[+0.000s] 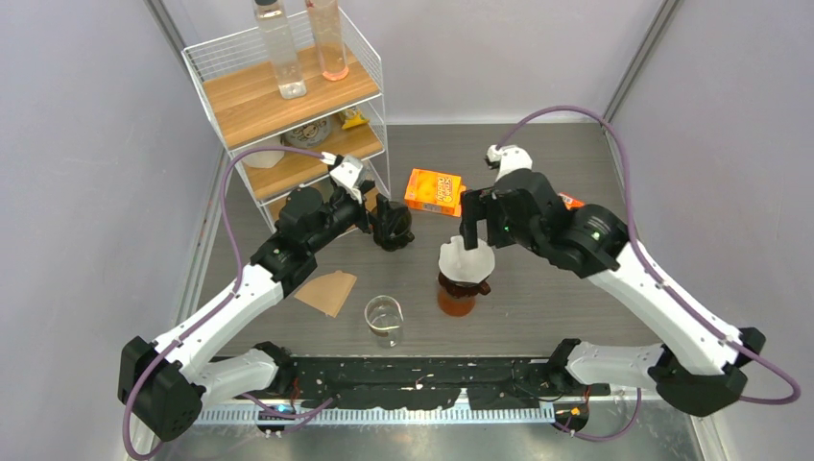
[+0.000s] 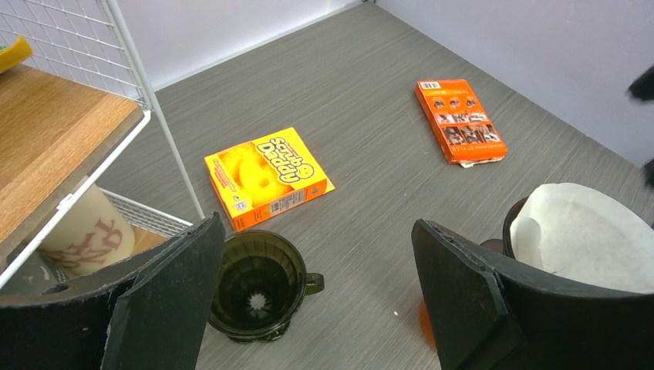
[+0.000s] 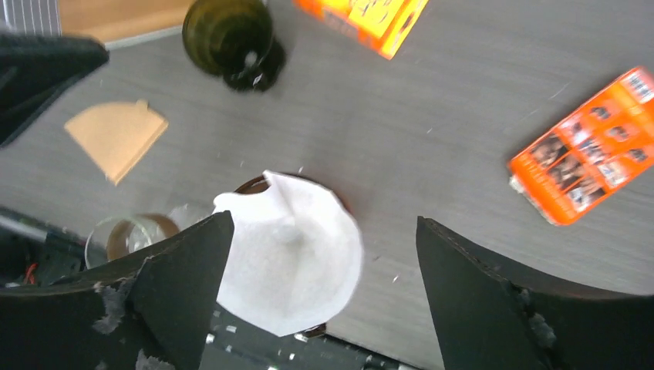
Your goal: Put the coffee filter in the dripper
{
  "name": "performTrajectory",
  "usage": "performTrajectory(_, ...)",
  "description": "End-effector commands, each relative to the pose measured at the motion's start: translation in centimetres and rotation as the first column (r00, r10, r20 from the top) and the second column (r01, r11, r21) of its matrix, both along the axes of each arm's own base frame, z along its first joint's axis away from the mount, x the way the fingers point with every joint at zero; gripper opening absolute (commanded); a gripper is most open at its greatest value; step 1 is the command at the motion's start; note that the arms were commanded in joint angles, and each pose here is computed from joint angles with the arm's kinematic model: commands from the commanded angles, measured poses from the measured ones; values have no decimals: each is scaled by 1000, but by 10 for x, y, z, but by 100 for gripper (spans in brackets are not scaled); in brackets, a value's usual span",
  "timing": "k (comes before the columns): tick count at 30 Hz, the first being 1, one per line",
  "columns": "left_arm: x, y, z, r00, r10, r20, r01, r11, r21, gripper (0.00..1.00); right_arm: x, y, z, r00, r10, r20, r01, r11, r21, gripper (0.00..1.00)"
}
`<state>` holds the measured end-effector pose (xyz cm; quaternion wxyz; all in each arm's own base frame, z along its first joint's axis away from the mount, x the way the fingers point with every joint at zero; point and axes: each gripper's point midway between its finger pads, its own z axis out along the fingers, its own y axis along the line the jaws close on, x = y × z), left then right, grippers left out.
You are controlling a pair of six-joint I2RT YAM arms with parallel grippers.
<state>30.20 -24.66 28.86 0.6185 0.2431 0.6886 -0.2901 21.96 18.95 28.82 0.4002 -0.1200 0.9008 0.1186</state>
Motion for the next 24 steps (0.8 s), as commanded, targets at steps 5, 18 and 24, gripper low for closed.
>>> performTrajectory(5,12,5,19,997,72,-33,-73,996,-42,100,43,-64,62,895,-324,306,302,946,117,95)
performTrajectory(18,31,28,-8,919,293,-264,-297,954,25,100,102,-149,-12,737,-637,224,600,770,216,95)
performTrajectory(24,24,19,-39,862,313,-398,-335,942,14,100,103,-179,-36,595,-753,282,721,655,228,95)
